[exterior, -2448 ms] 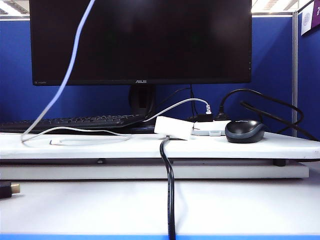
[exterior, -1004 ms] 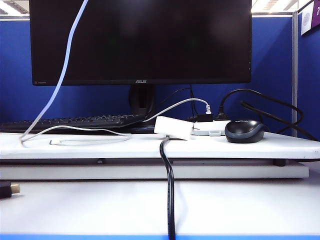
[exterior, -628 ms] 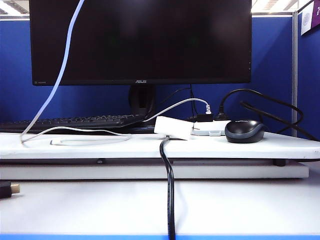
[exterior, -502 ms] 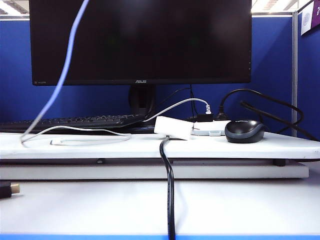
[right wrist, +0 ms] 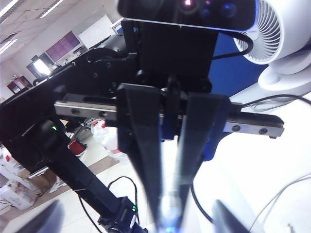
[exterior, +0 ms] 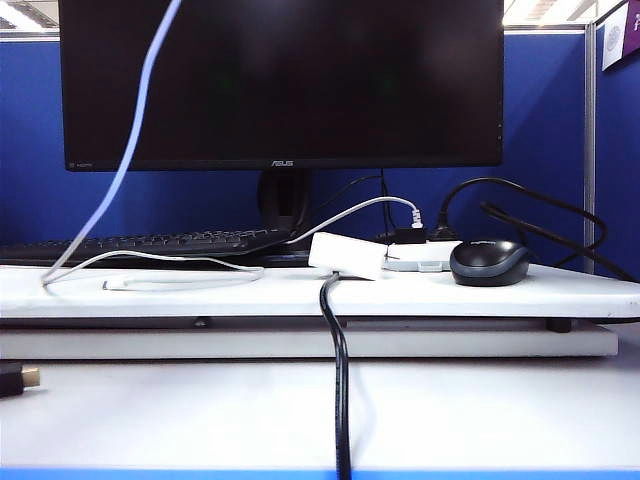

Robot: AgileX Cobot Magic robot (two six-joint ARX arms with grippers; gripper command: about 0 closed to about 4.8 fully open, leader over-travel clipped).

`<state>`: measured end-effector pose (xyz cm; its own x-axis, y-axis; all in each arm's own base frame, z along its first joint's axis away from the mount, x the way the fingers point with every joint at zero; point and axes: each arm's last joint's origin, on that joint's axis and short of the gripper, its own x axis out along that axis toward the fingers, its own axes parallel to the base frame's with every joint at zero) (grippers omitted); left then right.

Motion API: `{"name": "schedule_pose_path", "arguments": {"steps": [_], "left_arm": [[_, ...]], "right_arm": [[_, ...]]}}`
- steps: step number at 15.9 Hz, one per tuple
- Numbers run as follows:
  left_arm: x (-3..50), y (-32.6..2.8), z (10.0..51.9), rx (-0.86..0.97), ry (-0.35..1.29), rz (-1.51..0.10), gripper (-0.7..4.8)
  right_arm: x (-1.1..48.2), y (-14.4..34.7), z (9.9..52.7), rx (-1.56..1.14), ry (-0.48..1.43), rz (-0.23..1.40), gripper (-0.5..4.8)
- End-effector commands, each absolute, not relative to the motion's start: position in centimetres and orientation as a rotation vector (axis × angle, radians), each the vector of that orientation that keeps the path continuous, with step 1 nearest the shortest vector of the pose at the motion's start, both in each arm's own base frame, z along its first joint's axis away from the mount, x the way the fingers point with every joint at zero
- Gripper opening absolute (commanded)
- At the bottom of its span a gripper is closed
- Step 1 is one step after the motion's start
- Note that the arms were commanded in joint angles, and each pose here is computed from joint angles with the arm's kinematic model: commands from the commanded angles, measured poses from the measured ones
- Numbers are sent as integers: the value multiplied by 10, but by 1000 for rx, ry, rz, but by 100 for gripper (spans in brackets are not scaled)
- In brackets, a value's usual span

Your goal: Pick up the Type-C charging cable and the charging base, insert one end of the Type-C charger into the corresponding slot on the base, and finally place the plugged-in charger back on the table.

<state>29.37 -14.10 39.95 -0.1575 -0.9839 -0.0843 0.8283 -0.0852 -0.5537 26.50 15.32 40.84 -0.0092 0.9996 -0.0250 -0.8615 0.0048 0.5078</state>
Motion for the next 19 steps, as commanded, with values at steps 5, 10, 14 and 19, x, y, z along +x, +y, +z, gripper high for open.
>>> {"name": "schedule_pose_path", "arguments": {"steps": [5,10,14,19], "left_arm": [[290,-126,410,-311,504,-1486,-6],[282,-118,413,-292,542,-1244,-6],[278,-113,409,-275,600,-1073,-6],[278,-111,406,-261,630,-963,-6]], "right_arm": [[269,134,379,173,512,1201,333],[266,150,347,-105,663,1029,332],[281,160,323,-254,702,1001,332],[316,176,272,-433,725,1007,333]]}}
